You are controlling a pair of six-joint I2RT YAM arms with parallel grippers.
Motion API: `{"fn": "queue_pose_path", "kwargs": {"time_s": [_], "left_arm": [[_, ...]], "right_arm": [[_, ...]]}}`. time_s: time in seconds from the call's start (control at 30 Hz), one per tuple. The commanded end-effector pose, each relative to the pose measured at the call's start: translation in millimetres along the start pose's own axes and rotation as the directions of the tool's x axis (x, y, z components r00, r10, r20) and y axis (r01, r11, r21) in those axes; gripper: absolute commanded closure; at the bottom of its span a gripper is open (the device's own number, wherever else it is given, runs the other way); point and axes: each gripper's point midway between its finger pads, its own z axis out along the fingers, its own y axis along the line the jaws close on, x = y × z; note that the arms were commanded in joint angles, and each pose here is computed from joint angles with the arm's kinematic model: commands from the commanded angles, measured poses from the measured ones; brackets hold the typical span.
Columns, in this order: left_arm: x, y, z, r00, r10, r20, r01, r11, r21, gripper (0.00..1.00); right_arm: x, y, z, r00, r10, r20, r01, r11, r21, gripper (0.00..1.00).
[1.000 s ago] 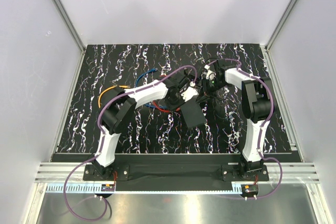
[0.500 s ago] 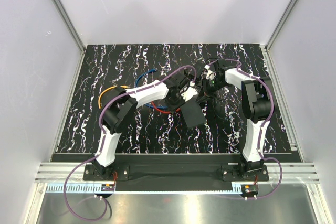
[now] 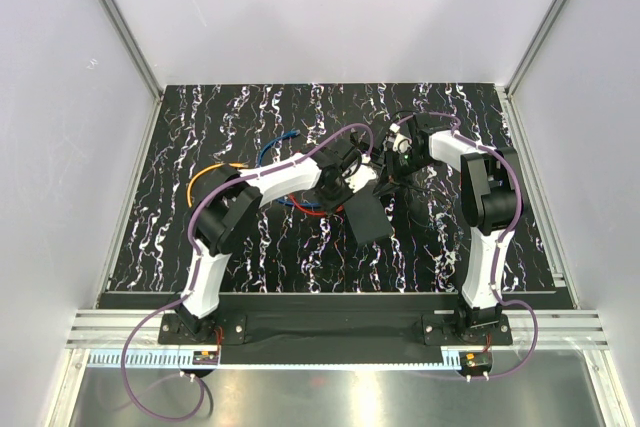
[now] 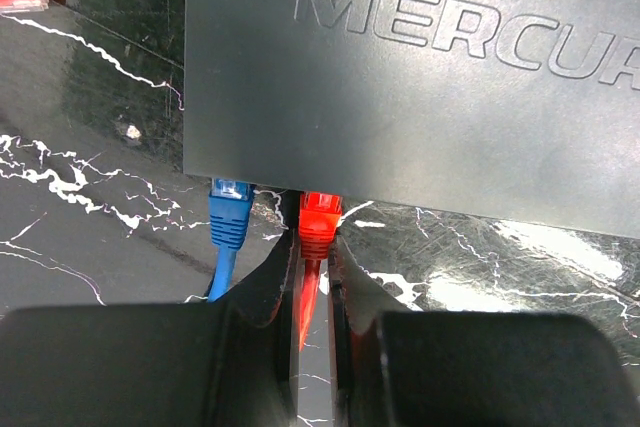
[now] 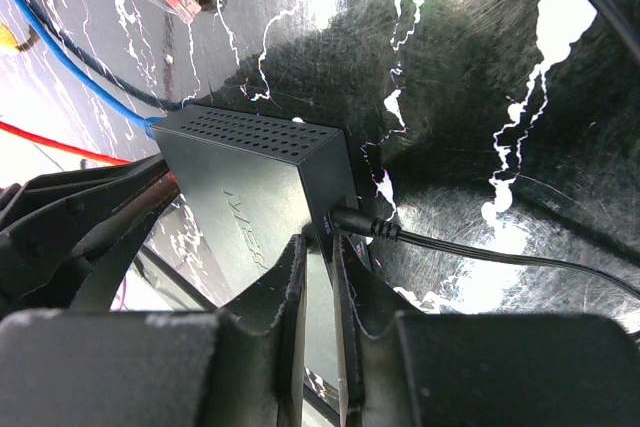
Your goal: Insert the plug into the switch port
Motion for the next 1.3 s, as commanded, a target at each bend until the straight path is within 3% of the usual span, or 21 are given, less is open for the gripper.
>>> {"fn": "queue_pose_path", "kwargs": {"time_s": [0.0,0.3,0.73,1.27], "left_arm": [[-176.5,-17.3,-47.0,0.789,0.133,0.599,-0.133,0.99,-0.045,1.0],[-201.9,-27.4,-89.8,0.742,0.141,0.656,-0.152,0.988,-0.041,1.0],[-202.5,-24.3,-52.2,0.75,0.13,0.649,-0.149,0.989,-0.025,1.0],[-230.1,-25.0,-100.8,0.668,0.148,0.73,-0.171,0.984,-0.043,1.0]], "right_arm": [[33.7,46.4,22.3,0.993,-0.01,-0.121,-0.009,0.988,-0.156,0.84],[36.9,50.7,22.1,0.993,-0.031,-0.116,0.013,0.988,-0.154,0.85],[47.3,55.9,32.0,0.988,-0.03,-0.15,0.004,0.986,-0.167,0.85],[65.5,74.1,32.7,0.986,-0.054,-0.159,0.025,0.983,-0.182,0.89]]}}
